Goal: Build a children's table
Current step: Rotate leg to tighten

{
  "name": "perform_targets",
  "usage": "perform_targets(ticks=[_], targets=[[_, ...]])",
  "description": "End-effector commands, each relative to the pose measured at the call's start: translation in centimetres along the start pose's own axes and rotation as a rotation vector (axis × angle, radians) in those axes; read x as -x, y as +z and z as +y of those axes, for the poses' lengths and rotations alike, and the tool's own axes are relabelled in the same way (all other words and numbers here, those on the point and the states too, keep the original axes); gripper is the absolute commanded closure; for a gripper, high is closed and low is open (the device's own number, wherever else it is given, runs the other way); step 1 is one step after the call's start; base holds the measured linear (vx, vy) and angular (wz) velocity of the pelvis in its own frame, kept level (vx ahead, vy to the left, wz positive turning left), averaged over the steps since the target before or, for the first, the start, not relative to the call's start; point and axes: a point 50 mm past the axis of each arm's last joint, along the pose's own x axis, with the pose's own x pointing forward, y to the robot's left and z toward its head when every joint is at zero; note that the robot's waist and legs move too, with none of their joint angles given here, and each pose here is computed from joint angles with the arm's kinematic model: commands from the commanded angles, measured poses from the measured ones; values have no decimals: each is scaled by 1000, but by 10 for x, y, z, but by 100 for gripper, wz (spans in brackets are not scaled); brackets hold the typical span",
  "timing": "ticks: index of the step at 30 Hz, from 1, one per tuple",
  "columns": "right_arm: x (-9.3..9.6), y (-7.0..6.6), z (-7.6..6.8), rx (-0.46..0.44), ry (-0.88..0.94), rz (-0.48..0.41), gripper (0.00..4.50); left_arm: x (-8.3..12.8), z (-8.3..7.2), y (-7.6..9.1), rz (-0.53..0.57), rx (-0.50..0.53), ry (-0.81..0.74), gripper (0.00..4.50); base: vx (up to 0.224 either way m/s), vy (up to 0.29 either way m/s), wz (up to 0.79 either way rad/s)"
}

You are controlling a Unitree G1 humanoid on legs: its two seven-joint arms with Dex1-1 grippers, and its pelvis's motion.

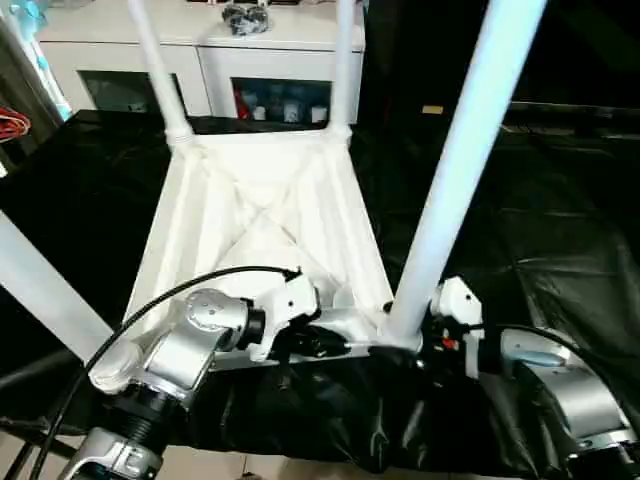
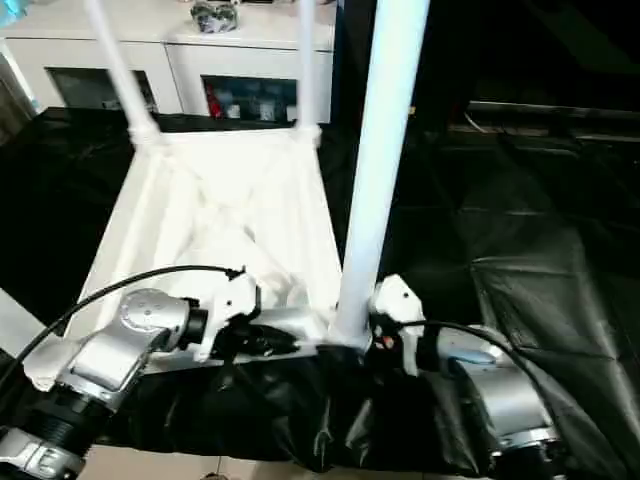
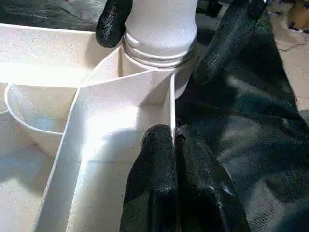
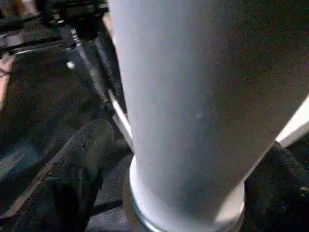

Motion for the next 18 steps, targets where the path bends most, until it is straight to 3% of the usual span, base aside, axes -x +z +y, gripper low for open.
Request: perform_targets(ticks=[1, 13, 18], targets=[[-9, 5, 9, 24, 120, 14, 75, -9, -3, 15, -39, -63, -88, 450, 0, 0, 0], [-12, 4, 9, 42, 160, 48, 169, -7, -3, 12, -33, -57, -96, 450, 0, 0, 0], [-14, 1, 12, 27, 146, 38, 181, -8, -3, 11, -39, -49, -60, 450, 0, 0, 0]])
